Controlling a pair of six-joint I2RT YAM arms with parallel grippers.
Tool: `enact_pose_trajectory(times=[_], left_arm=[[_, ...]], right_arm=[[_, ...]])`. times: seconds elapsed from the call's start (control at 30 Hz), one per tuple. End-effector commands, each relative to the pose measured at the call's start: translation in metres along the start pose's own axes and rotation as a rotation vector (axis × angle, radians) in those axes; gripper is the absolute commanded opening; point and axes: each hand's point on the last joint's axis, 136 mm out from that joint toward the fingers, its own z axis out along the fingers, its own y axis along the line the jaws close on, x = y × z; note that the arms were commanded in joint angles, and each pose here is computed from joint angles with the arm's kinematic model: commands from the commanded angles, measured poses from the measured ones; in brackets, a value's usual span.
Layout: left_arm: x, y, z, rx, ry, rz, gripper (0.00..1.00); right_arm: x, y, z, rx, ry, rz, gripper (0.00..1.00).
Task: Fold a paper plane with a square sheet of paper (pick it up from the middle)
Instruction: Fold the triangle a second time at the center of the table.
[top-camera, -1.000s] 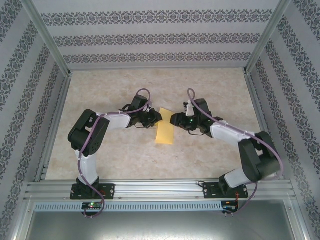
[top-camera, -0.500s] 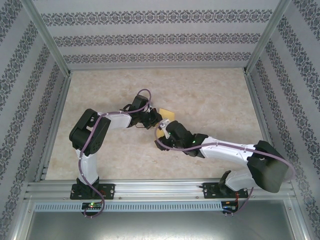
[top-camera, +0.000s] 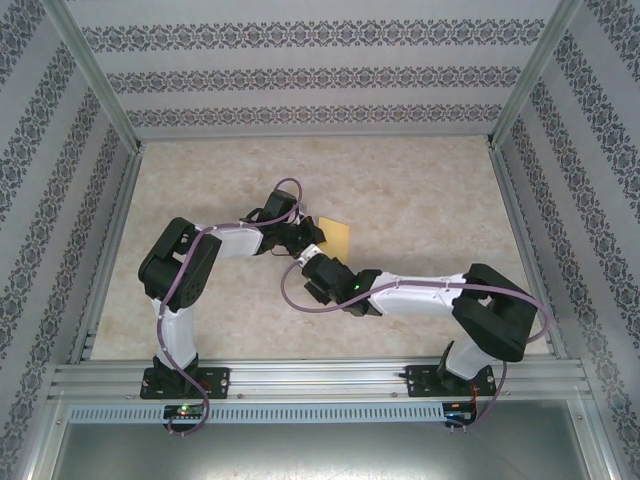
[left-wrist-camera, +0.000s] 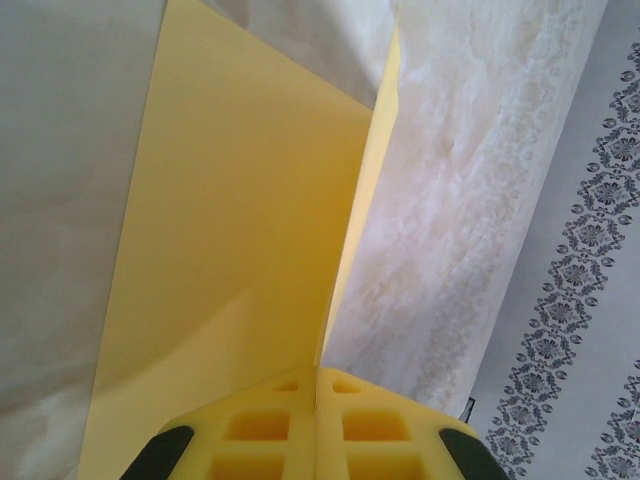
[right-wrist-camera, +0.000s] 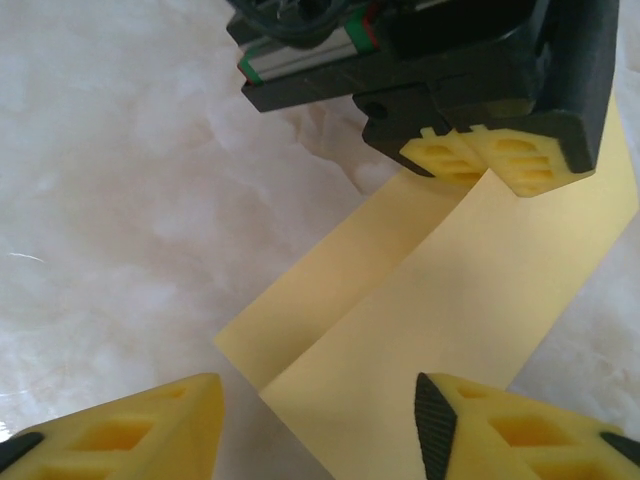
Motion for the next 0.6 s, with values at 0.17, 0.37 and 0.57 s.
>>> enact_pose_trajectory(times=[0.17,0.37,0.57], left_arm=[[-0.007,-0.015,-0.006,0.037,-0.012,0.012,0.08],[-0.007,-0.017,-0.007,0.031,-0.012,0.02,0.1],[-0.007,-0.016,-0.011,0.013,-0.021,0.035,0.17]], right_arm=[[-0.016,-0.003,-0.008,0.062,-0.044,-0.023,0.31],[-0.011,-0.014,-0.011,0.094,-0.039,-0.002,0.03],[-0.011,-0.017,-0.015,0.054,-0.037,0.053,0.0]])
